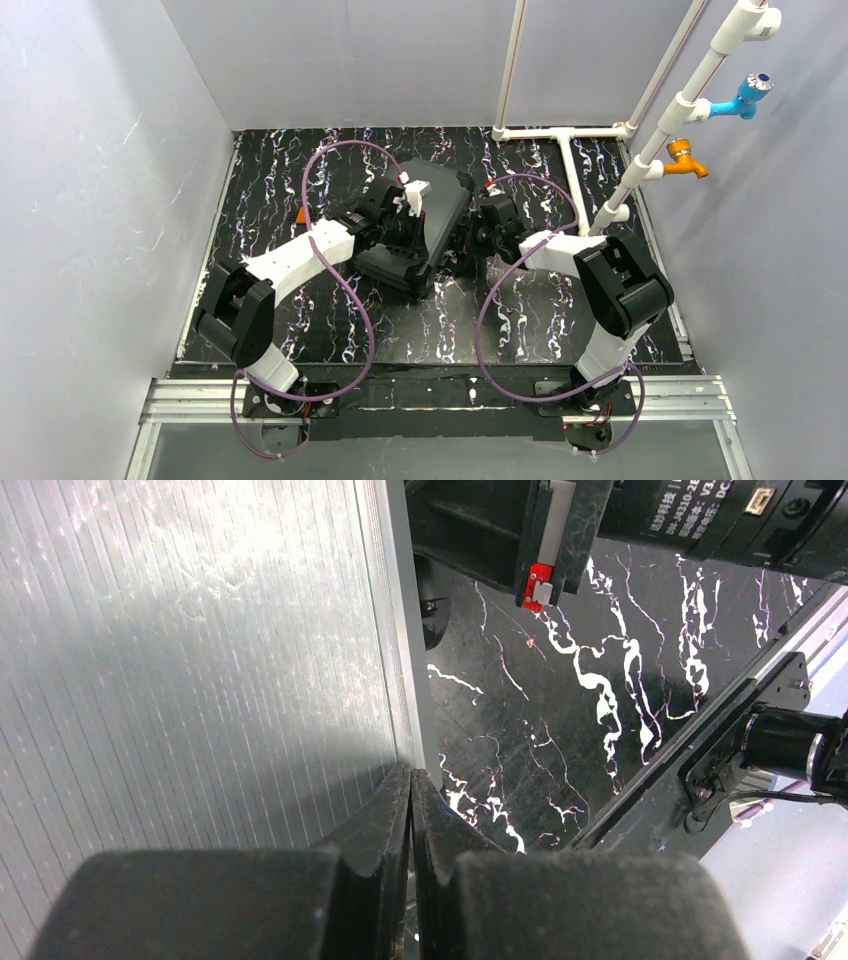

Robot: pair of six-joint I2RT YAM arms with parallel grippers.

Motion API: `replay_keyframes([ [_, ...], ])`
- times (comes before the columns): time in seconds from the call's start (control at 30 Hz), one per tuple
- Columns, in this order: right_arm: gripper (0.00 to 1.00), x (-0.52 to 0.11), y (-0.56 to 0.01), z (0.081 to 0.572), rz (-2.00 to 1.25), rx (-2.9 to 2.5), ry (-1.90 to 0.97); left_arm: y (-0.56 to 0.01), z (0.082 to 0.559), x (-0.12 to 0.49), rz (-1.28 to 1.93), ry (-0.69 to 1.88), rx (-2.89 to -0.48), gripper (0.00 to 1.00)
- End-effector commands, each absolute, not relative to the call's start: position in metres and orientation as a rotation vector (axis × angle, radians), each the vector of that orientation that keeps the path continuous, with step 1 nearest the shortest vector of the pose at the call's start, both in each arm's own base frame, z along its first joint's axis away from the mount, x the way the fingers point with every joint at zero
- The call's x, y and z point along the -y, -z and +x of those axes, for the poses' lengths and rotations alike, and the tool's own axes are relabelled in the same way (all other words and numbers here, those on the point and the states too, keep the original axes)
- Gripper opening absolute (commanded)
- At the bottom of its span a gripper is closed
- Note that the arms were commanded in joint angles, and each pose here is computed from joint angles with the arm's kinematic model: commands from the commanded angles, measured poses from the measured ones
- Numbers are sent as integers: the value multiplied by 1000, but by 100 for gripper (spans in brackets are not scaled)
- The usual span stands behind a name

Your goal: Pack up texas hold em set

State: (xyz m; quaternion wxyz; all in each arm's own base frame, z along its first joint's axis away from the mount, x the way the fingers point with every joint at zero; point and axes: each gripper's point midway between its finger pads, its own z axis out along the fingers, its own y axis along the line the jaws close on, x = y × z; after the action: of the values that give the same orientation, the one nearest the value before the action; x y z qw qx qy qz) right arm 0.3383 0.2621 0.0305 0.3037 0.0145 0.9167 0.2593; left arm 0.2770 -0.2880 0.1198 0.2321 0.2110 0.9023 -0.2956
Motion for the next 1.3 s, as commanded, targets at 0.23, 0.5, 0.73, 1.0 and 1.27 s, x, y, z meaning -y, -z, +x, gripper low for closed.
replay_keyframes([
  [0.23, 1, -239, 2, 332, -12, -2545, -444, -108, 245, 265, 585, 703, -2640, 1],
  [0.5, 2, -239, -40, 337, -72, -2492, -441, -141, 257, 260, 587, 646, -2553, 25],
  [0.73, 7, -238, -75, 343, -91, -2430, -446, -178, 263, 258, 587, 633, -2470, 34],
  [1.0, 14, -237, -118, 349, -109, -2344, -454, -208, 263, 247, 587, 594, -2401, 46],
  [1.27, 30, -234, -175, 357, -144, -2207, -460, -246, 267, 220, 555, 462, -2285, 68],
])
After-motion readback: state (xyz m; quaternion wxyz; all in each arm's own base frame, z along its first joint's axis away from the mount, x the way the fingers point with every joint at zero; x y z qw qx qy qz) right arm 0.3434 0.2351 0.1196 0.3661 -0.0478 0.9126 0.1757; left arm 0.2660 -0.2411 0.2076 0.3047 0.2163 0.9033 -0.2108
